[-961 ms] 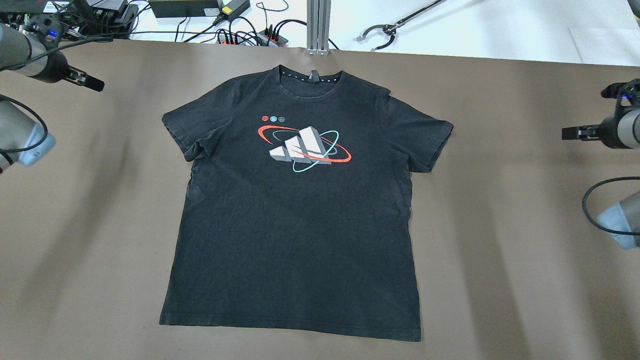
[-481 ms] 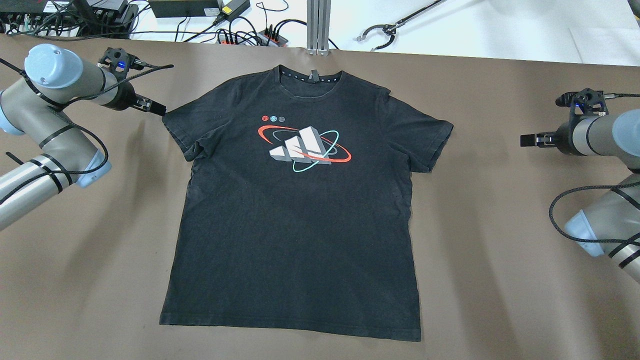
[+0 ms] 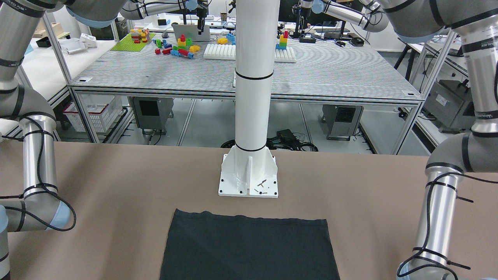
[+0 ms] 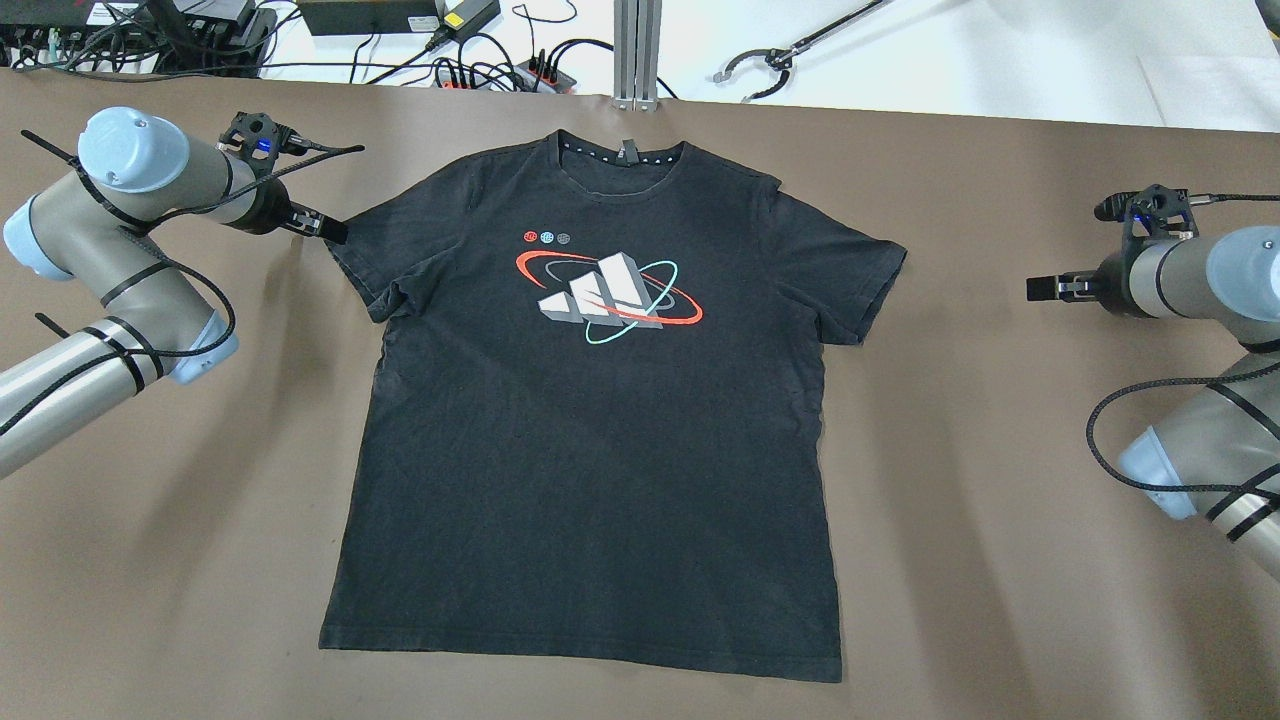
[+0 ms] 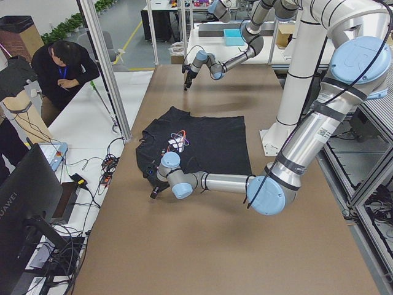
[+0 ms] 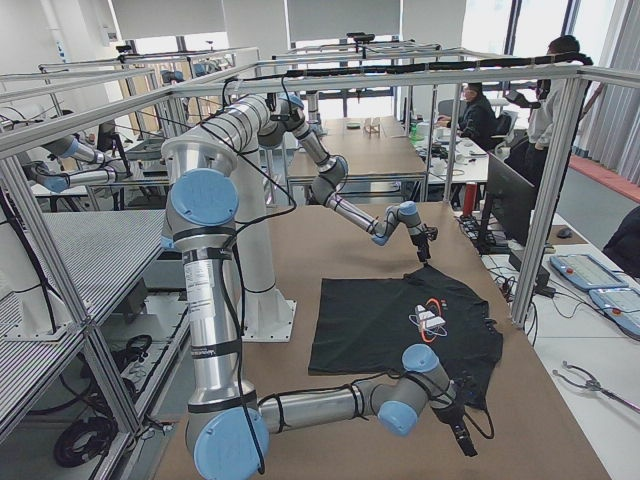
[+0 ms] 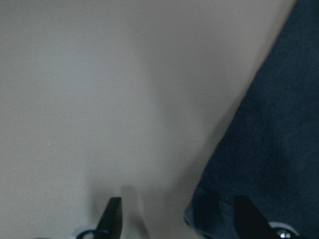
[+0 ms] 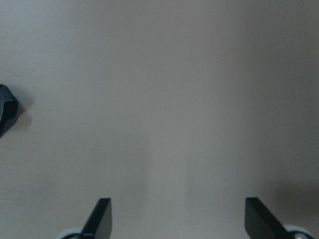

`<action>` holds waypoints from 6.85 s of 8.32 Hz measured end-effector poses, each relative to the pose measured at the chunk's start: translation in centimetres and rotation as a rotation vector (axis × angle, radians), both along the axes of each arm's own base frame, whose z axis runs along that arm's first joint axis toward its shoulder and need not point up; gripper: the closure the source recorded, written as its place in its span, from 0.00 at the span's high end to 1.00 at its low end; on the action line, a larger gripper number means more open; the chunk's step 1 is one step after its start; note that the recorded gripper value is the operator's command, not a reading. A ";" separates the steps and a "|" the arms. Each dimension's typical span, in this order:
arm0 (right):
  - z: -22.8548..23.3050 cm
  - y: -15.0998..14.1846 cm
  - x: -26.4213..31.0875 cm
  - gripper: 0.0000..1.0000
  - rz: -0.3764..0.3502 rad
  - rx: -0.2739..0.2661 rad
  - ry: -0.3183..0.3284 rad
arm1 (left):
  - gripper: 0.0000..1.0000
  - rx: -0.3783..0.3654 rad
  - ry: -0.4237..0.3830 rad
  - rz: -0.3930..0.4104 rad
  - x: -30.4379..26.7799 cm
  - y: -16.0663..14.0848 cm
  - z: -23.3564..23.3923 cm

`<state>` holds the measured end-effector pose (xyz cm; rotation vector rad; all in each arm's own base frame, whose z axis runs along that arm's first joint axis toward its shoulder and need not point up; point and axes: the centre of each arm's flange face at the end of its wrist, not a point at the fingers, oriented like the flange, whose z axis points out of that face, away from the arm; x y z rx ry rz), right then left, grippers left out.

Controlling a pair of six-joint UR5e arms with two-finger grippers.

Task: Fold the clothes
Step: 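Move both grippers in toward the shirt's sleeves, then grasp the sleeve nearest the left gripper and fold it inward over the chest, then reach the right gripper to the other sleeve and grasp it, then fold the grasped sleeve inward over the chest with the right gripper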

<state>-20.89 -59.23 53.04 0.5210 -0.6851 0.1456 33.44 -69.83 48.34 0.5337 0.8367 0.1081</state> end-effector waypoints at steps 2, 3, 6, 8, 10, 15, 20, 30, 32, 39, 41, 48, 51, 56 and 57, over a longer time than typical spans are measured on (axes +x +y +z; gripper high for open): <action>0.0 0.1 -0.2 0.94 -0.004 0.001 0.000 | 0.56 0.001 0.001 0.009 0.6 0.3 -0.1; 0.0 0.1 -0.4 0.94 -0.006 0.001 -0.001 | 0.49 0.002 0.002 0.012 0.9 0.4 -0.1; 0.0 0.2 -0.5 0.94 -0.009 0.001 0.000 | 0.00 0.003 0.003 0.017 1.2 0.5 -0.2; 0.0 0.3 -0.7 0.94 -0.012 0.001 -0.001 | 0.00 -0.012 0.024 0.009 1.2 0.6 -0.5; 0.0 0.4 -1.0 0.94 -0.015 0.002 -0.001 | 0.00 -0.038 0.065 -0.015 1.0 0.6 -1.2; 0.0 0.5 -1.3 0.94 -0.019 0.004 -0.001 | 0.00 -0.062 0.211 -0.074 1.0 0.9 -8.3; -0.1 0.6 -1.6 0.94 -0.015 -0.003 -0.011 | 0.00 -0.171 0.355 -0.152 10.3 1.6 -22.7; -2.2 -0.8 -3.2 0.92 -0.006 0.003 -0.038 | 0.94 -0.148 0.372 -0.225 19.1 5.5 -28.9; -4.7 -3.3 -5.5 0.92 0.045 -0.026 -0.107 | 0.94 -0.150 0.372 -0.226 19.1 5.5 -28.7; -6.5 -8.3 -14.7 0.91 0.066 -0.016 -0.220 | 0.94 -0.147 0.362 -0.218 19.9 6.0 -27.9; -5.6 -8.6 -15.4 0.90 0.068 -0.008 -0.233 | 0.94 -0.147 0.360 -0.217 19.9 6.1 -27.8; -5.4 -8.9 -15.7 0.00 0.140 -0.037 -0.300 | 0.94 -0.145 0.353 -0.216 20.0 6.0 -27.5; -7.6 -8.9 -15.5 0.00 0.166 -0.039 -0.352 | 0.94 -0.142 0.354 -0.214 19.9 6.0 -27.7; -20.4 -9.4 -16.4 0.00 0.266 -0.125 -0.429 | 0.94 -0.112 0.299 -0.214 16.0 3.4 -24.5; -23.7 -9.2 -18.8 0.00 0.303 -0.138 -0.434 | 0.94 -0.107 0.280 -0.209 15.0 3.0 -23.2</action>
